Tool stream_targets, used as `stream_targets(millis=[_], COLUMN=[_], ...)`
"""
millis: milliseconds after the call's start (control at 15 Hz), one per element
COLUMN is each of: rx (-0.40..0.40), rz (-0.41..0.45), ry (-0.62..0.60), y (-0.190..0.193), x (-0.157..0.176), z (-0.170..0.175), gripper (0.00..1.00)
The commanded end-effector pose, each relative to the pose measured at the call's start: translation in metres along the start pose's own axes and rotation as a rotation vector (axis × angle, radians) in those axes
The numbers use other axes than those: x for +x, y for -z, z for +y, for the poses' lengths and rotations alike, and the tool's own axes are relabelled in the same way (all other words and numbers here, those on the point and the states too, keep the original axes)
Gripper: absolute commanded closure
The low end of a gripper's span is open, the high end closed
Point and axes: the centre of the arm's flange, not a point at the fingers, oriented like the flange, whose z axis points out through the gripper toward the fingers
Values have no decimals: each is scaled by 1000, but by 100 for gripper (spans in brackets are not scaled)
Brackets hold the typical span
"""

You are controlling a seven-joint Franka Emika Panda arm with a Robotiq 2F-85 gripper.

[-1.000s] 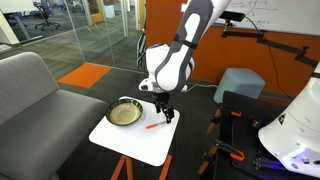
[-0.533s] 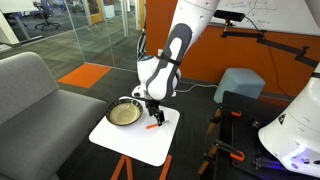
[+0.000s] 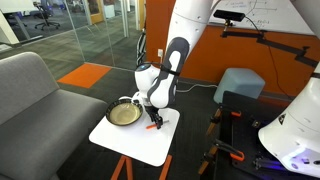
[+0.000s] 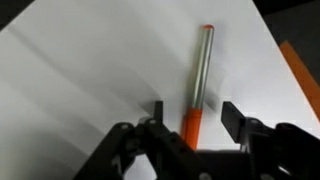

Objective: Put the pen in the bowl

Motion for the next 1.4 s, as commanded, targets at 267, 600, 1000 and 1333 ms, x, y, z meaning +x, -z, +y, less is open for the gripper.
stream_targets(millis=[267,600,1000,1333], rx=[-65,-82,-124,-185], rz=[-18,-17,-91,-61], ry=[-59,-78,62,63], y=[4,27,89,121], x=[-1,-10,-14,18], z=[2,-5,-19,-1], gripper=[95,96,96,96])
